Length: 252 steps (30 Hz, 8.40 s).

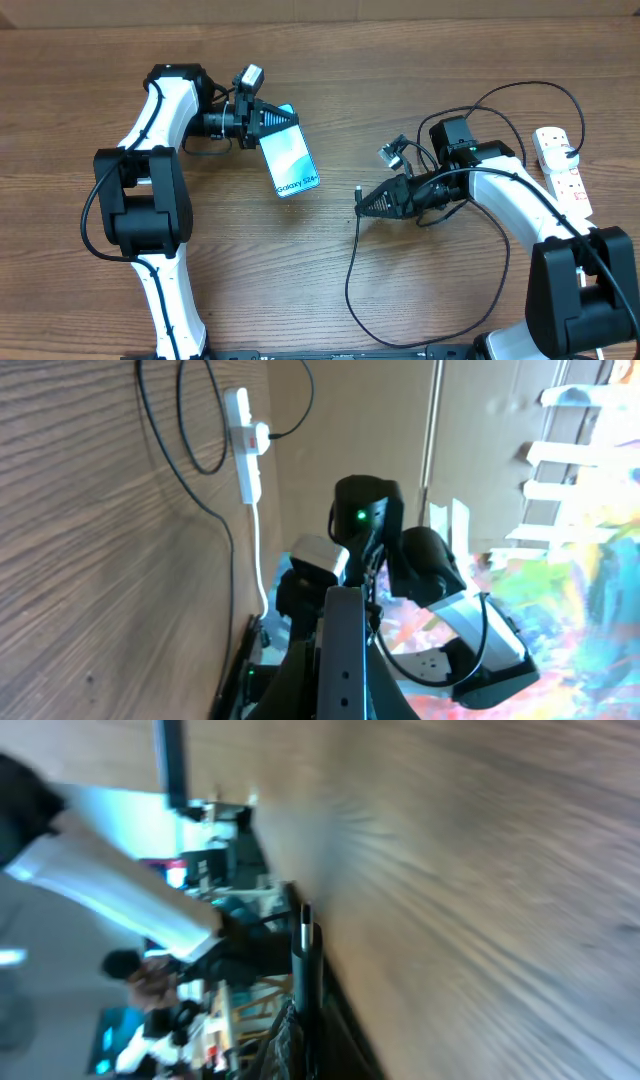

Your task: Plug charger to phone and switch on socket

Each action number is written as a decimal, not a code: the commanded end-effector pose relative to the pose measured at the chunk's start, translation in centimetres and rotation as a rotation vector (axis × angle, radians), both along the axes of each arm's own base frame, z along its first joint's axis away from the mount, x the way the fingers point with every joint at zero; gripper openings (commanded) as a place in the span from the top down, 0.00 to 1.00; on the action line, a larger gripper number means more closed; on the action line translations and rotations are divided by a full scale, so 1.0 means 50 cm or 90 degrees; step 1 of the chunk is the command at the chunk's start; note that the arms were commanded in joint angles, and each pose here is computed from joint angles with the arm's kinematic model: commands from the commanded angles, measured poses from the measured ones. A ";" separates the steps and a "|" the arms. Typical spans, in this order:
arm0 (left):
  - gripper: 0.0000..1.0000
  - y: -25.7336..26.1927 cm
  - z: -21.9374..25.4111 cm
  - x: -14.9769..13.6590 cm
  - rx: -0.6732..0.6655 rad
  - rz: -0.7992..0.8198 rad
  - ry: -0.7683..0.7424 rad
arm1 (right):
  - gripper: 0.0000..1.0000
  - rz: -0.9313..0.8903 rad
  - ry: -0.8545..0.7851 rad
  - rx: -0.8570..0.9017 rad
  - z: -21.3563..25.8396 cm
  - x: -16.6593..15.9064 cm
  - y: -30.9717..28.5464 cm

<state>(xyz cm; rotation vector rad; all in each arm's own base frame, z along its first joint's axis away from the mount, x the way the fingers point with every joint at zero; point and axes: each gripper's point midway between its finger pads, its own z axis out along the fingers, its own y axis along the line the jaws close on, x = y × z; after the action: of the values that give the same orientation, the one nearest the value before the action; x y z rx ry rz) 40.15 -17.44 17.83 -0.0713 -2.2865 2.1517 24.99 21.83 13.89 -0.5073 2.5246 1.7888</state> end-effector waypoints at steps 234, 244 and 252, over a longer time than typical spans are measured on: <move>0.96 -0.041 0.052 -0.006 -0.044 -0.015 0.006 | 0.96 0.013 0.056 0.072 0.085 0.021 0.168; 0.96 -0.054 0.037 -0.018 -0.018 -0.035 -0.018 | 0.96 -0.022 0.068 0.081 0.105 0.052 0.179; 0.96 -0.058 0.038 -0.023 -0.018 -0.038 -0.015 | 0.96 -0.059 0.073 0.063 0.090 0.076 0.183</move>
<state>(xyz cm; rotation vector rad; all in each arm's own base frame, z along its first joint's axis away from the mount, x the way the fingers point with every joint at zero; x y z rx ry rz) 40.30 -18.72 18.70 -0.0251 -2.2019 2.1828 25.82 30.89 18.87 -0.3992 2.4747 2.1099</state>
